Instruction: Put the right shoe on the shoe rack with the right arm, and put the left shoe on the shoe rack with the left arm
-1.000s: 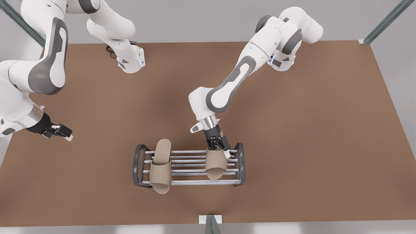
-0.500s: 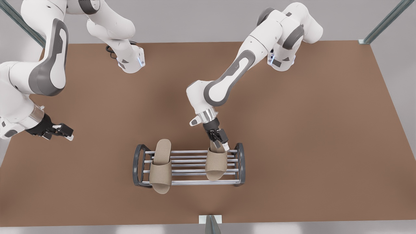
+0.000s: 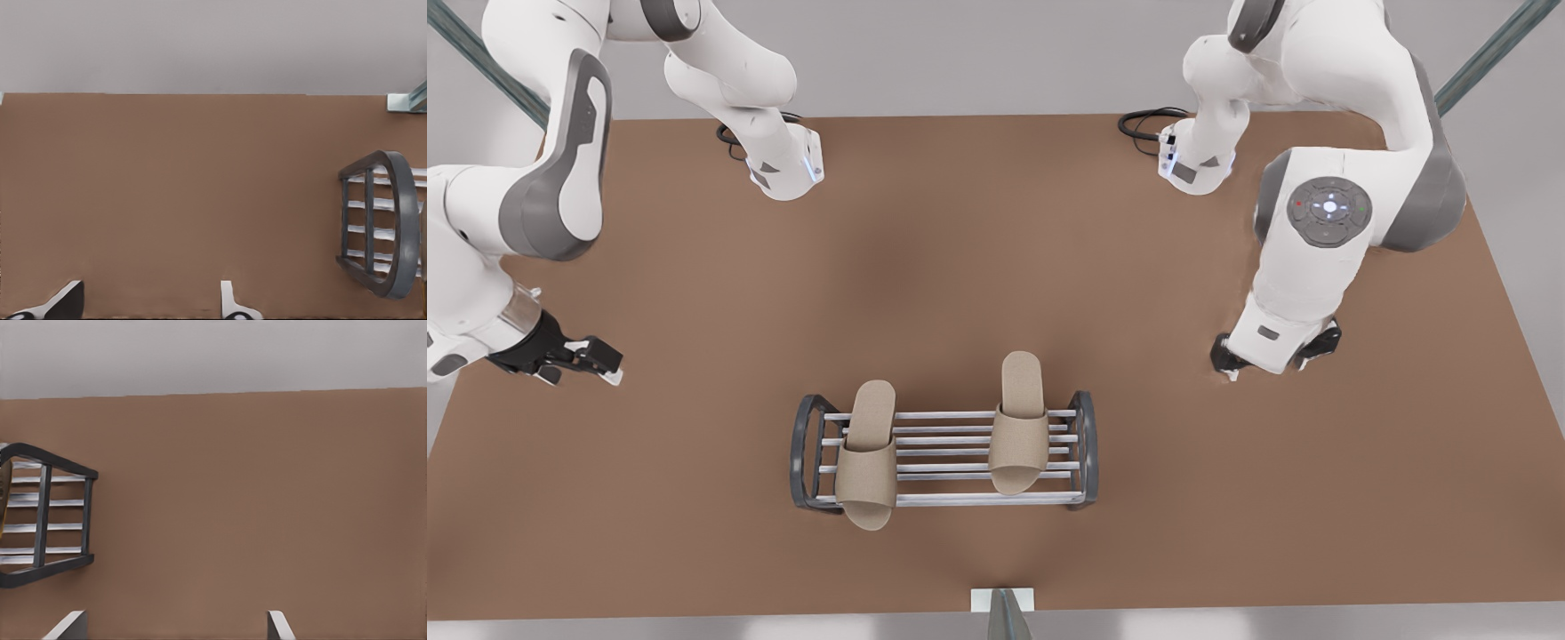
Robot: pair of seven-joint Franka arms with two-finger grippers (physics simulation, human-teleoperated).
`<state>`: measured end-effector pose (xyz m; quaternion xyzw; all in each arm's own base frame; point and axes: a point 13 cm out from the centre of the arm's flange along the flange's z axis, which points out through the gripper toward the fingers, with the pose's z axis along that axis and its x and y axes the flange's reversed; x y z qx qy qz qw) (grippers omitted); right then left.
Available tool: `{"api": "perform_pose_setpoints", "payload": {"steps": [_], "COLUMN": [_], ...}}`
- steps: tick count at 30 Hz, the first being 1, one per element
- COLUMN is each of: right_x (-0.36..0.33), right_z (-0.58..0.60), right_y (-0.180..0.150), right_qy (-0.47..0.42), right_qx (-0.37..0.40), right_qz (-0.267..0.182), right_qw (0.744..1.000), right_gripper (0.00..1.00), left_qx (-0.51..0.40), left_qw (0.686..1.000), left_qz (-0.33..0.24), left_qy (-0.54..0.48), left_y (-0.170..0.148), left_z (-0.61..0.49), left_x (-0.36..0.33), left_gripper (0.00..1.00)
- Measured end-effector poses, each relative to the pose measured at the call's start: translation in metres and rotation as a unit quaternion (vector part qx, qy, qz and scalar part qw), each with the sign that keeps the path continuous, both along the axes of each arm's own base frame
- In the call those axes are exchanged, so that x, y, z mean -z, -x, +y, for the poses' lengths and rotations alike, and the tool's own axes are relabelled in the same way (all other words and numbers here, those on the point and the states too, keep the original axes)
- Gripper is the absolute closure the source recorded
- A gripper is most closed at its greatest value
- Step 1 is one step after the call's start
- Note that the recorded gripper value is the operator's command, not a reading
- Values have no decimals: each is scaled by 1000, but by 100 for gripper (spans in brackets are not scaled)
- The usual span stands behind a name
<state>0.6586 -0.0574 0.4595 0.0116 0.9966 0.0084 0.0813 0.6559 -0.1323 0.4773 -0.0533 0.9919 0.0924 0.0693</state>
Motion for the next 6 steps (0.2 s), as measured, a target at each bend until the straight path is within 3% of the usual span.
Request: {"api": "perform_pose_setpoints", "payload": {"steps": [6], "right_x": [-39], "right_z": [-8], "right_y": [15], "right_qy": [7], "right_qx": [0], "right_qz": [8], "right_qw": [1000], "right_gripper": [0], "left_qx": [17], "left_qw": [996], "left_qz": [70], "left_qy": [45], "left_y": [67], "left_z": [25], "left_x": [11], "left_gripper": [0]}}
